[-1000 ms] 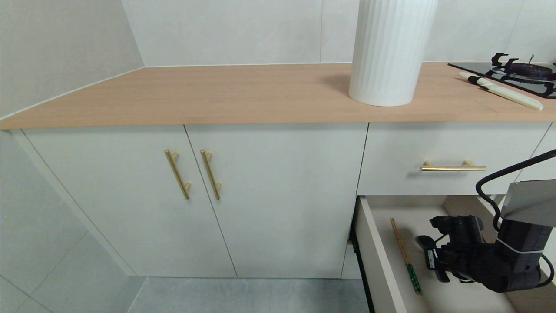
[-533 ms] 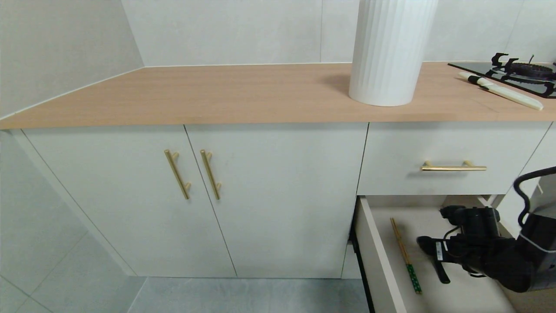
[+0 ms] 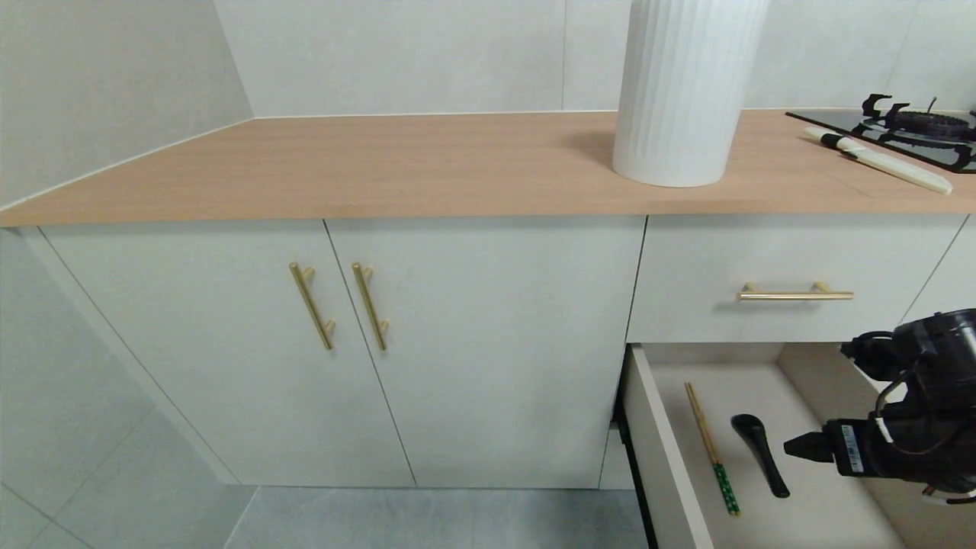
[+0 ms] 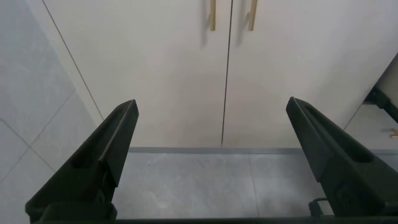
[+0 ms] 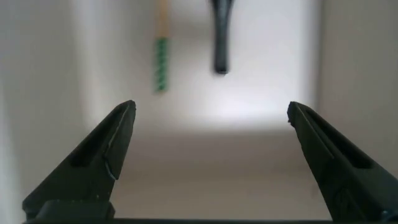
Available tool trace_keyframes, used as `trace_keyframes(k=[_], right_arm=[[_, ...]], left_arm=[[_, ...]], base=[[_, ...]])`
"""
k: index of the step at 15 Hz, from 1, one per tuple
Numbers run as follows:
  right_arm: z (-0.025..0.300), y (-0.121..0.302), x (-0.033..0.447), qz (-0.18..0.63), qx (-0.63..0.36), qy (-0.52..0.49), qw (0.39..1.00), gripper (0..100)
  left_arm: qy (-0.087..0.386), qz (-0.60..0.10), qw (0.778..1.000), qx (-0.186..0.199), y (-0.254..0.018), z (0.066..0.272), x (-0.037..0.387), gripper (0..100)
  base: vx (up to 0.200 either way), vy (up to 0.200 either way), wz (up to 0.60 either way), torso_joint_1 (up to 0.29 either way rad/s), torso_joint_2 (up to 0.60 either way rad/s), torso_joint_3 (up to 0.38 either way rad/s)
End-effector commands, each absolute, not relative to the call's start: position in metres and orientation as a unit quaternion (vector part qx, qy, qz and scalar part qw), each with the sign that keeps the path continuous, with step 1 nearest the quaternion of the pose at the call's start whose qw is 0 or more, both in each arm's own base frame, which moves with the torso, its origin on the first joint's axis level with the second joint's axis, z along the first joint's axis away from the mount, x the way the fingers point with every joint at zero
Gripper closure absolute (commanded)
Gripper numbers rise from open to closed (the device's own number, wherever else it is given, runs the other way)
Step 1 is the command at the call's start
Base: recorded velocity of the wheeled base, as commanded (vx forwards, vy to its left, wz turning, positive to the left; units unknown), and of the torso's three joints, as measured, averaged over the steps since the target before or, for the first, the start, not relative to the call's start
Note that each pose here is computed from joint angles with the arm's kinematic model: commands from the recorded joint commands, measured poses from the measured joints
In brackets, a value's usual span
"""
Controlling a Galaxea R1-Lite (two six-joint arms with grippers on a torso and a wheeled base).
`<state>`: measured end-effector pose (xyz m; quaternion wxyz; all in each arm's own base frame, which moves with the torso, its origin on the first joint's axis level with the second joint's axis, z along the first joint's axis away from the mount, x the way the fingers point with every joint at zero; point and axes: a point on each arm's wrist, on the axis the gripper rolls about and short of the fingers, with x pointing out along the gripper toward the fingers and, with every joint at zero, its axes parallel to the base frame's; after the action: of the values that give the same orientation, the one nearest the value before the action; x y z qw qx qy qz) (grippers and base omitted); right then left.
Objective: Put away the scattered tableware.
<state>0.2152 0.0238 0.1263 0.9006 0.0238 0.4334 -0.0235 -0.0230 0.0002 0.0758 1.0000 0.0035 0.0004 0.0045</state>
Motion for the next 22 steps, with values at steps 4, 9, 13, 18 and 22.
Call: trace_keyframes(k=[4, 9, 13, 18, 22], right_arm=[[0.163, 0.023, 0.179, -0.006, 0.036, 0.395, 0.918, 0], [0.158, 0.033, 0.169, 0.015, 0.013, 0.436, 0.900, 0], [0.149, 0.040, 0.170, 0.021, -0.015, 0.531, 0.847, 0], [0.130, 0.044, 0.185, 0.008, -0.026, 0.610, 0.792, 0], [0.107, 0.048, 0.203, -0.012, -0.003, 0.606, 0.795, 0]], left_arm=[[0.002, 0.005, 1.000, 0.002, 0.000, 0.076, -0.023, 0], [0.002, 0.005, 1.000, 0.002, 0.000, 0.076, -0.023, 0], [0.001, 0.005, 1.000, 0.002, 0.000, 0.076, -0.023, 0], [0.001, 0.005, 1.000, 0.002, 0.000, 0.076, -0.023, 0], [0.000, 0.005, 1.000, 0.002, 0.000, 0.076, -0.023, 0]], base=[[-0.150, 0.000, 0.00, 0.003, 0.00, -0.001], [-0.200, 0.000, 0.00, -0.001, 0.00, 0.000], [0.000, 0.000, 0.00, 0.000, 0.00, 0.000], [0.000, 0.000, 0.00, 0.000, 0.00, 0.000], [0.000, 0.000, 0.00, 0.000, 0.00, 0.000]])
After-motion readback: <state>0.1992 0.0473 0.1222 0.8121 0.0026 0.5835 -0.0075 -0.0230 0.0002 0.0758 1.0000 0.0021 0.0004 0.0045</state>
